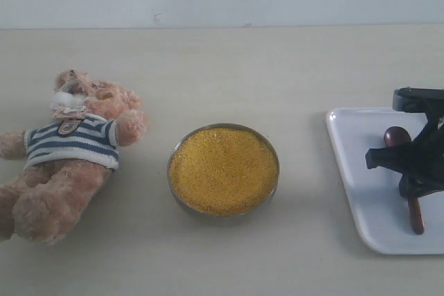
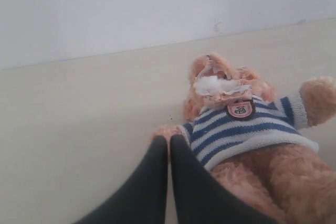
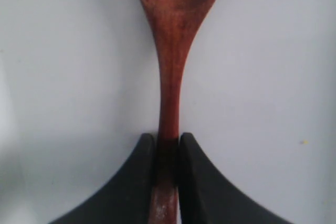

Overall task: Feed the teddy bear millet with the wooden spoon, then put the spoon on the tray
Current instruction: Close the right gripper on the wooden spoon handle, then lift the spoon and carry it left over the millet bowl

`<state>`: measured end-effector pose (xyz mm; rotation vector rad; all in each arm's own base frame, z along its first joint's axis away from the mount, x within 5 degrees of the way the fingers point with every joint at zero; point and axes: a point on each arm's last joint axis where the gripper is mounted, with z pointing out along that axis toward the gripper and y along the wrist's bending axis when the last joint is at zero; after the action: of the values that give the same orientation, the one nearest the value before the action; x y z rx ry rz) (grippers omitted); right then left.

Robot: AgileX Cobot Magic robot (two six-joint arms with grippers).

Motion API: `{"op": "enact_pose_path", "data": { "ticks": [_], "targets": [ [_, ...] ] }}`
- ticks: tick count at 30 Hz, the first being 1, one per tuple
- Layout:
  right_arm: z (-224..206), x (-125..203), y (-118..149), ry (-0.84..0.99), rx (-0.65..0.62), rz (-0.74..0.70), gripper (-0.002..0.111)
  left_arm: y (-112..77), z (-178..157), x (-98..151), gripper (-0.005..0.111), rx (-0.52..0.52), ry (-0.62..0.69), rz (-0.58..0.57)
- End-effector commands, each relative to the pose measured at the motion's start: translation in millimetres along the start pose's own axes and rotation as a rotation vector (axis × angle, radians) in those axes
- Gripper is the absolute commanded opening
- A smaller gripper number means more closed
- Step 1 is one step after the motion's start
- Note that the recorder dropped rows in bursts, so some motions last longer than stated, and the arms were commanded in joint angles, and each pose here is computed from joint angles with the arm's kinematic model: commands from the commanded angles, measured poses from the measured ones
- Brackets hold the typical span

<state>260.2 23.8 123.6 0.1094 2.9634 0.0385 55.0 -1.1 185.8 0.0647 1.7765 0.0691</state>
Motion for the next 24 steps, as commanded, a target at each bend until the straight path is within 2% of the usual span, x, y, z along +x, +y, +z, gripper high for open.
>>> {"op": "enact_pose_path", "data": {
  "ticks": [1,9,17,24],
  "targets": [
    [-11,0,8,-0.025,-0.006,-0.067,0.0,-0.1,-1,-1,0.004,0.003,-0.007,0.002],
    [-76,-7,47,-0.038,0.053,-0.351,0.0,-0.1,-1,-1,0.004,0.003,-0.007,0.002],
    [-124,11,97,-0.002,0.057,-0.655,0.0,-0.1,-1,-1,0.004,0.003,-0.007,0.002],
    [-149,30,143,-0.027,0.028,-0.832,0.0,-0.1,-1,-1,0.004,0.003,-0.007,0.002]
  ]
}}
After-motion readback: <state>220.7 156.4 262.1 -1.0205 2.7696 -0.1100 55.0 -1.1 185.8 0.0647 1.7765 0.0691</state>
